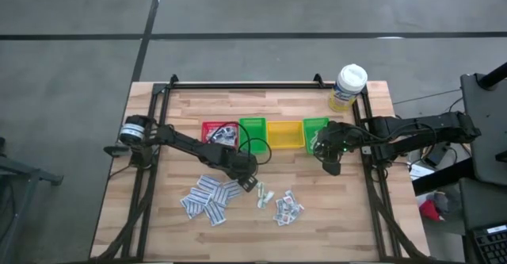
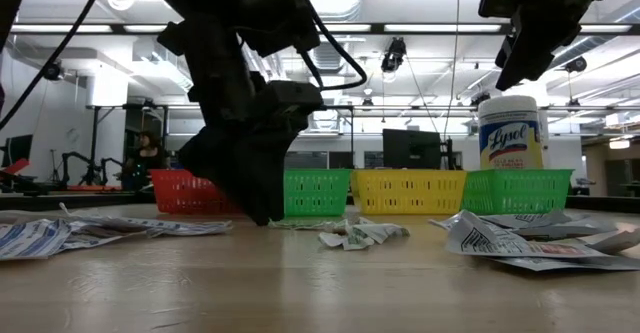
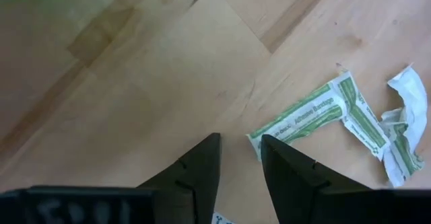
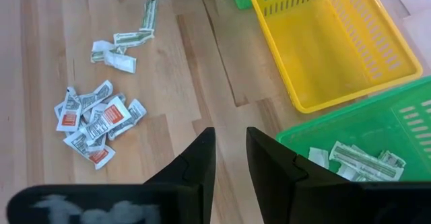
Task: Pick & Place First Aid Supplies
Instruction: Put the green bandage into the right green basket
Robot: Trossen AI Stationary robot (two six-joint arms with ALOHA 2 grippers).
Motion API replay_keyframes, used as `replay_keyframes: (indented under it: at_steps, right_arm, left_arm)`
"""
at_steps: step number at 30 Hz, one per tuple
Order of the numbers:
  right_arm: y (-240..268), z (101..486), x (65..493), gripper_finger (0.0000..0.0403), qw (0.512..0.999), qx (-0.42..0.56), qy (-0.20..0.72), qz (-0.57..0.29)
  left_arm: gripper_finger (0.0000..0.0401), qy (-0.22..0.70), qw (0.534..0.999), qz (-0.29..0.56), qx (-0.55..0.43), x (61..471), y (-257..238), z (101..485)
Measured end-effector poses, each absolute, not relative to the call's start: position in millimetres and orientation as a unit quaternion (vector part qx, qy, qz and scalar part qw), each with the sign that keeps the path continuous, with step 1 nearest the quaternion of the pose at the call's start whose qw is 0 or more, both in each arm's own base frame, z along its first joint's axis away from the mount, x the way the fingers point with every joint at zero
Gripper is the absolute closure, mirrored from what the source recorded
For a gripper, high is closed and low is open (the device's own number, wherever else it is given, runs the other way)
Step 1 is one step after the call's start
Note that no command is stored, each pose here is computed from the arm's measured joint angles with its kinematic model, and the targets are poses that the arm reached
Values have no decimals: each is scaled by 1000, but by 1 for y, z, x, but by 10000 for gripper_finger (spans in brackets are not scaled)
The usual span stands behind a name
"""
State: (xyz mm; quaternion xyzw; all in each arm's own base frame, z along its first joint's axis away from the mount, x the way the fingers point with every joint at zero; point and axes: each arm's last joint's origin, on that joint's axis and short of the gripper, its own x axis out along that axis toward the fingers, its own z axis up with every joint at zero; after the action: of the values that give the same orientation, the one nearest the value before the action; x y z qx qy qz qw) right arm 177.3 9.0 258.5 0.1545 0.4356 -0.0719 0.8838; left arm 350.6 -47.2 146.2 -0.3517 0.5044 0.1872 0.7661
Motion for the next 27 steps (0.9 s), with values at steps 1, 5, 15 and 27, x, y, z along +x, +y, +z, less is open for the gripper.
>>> replay_keyframes:
  at_steps: [1,5,15,27]
  right_arm:
    - [9,259,177,319,884,155,436,-72]
    - [9,259,178,312,886,155,432,-71]
    - [9,260,179,302,889,156,426,-70]
    - [9,260,179,321,888,158,426,-70]
  left_arm:
    - [271,505,765,188,-352,351,-47,145]
    - [277,510,761,200,-347,352,-47,140]
    - [282,511,765,223,-323,359,-47,151]
    - [282,537,752,254,-284,374,-48,154]
